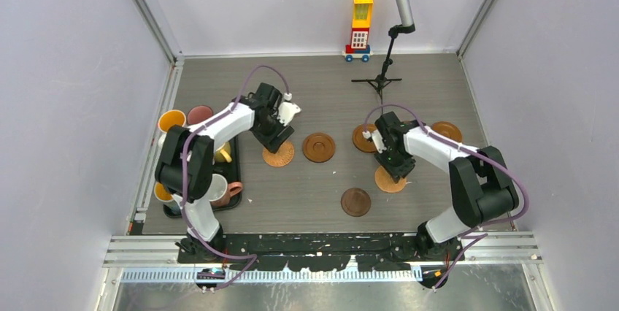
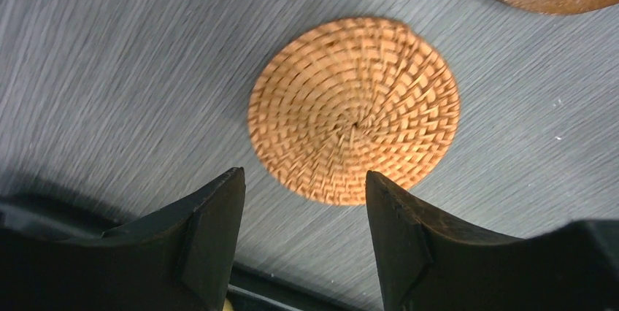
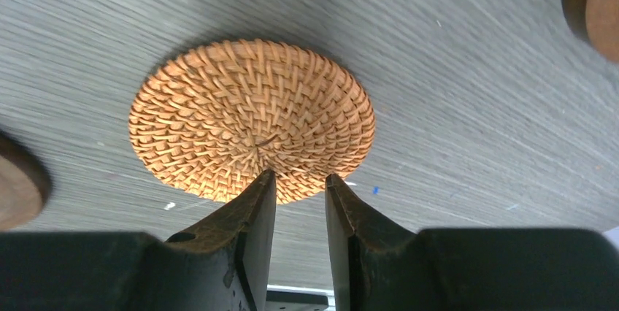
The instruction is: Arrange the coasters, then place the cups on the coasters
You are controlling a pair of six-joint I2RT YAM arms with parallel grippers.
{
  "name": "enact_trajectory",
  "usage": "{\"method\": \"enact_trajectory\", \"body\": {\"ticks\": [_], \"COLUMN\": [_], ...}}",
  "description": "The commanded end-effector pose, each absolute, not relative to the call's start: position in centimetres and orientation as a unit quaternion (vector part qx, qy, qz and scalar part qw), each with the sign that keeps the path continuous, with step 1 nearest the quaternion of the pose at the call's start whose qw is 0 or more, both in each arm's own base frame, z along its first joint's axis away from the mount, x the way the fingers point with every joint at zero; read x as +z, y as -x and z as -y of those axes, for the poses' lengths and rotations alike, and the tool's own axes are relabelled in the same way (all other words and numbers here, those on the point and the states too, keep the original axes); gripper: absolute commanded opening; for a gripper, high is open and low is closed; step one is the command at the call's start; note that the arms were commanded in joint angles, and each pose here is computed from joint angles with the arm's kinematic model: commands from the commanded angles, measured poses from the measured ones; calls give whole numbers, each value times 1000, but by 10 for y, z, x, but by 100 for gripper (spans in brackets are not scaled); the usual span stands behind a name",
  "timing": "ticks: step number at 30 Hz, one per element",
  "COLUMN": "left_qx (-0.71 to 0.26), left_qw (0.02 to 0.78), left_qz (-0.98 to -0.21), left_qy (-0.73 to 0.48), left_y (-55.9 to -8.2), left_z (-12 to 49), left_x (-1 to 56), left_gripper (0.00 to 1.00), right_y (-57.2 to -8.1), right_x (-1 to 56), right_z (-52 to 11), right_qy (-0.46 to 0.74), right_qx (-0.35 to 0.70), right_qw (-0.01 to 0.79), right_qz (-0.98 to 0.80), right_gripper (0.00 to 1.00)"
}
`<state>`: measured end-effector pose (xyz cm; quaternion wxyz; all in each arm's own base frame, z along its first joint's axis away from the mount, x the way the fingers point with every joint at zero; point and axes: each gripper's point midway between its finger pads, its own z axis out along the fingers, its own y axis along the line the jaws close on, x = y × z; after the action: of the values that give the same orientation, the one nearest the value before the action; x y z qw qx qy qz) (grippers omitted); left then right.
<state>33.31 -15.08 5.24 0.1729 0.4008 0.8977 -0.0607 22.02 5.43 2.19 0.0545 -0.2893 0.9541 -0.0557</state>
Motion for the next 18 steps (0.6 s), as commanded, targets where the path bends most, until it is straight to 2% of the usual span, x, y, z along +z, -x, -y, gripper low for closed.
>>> {"method": "enact_trajectory", "body": {"ticks": [1, 10, 18], "left_qx": [-52, -62, -62], "left_qw": [180, 115, 74], "left_qz": [-879, -866, -833], "left_qy": [-439, -482, -544], "left_y": [-342, -304, -257], "left_z": [162, 148, 138], "left_x": [39, 21, 15], "left_gripper": [61, 53, 50], "right_y": [-212, -191, -194], "right_x": [32, 33, 36], "right_z": [-28, 14, 31], "right_qy": [286, 273, 245], "right_qx": [-71, -87, -78], "right_qw": [50, 31, 31], "right_qz": [-954, -957, -966], "right_gripper": [36, 35, 35]}}
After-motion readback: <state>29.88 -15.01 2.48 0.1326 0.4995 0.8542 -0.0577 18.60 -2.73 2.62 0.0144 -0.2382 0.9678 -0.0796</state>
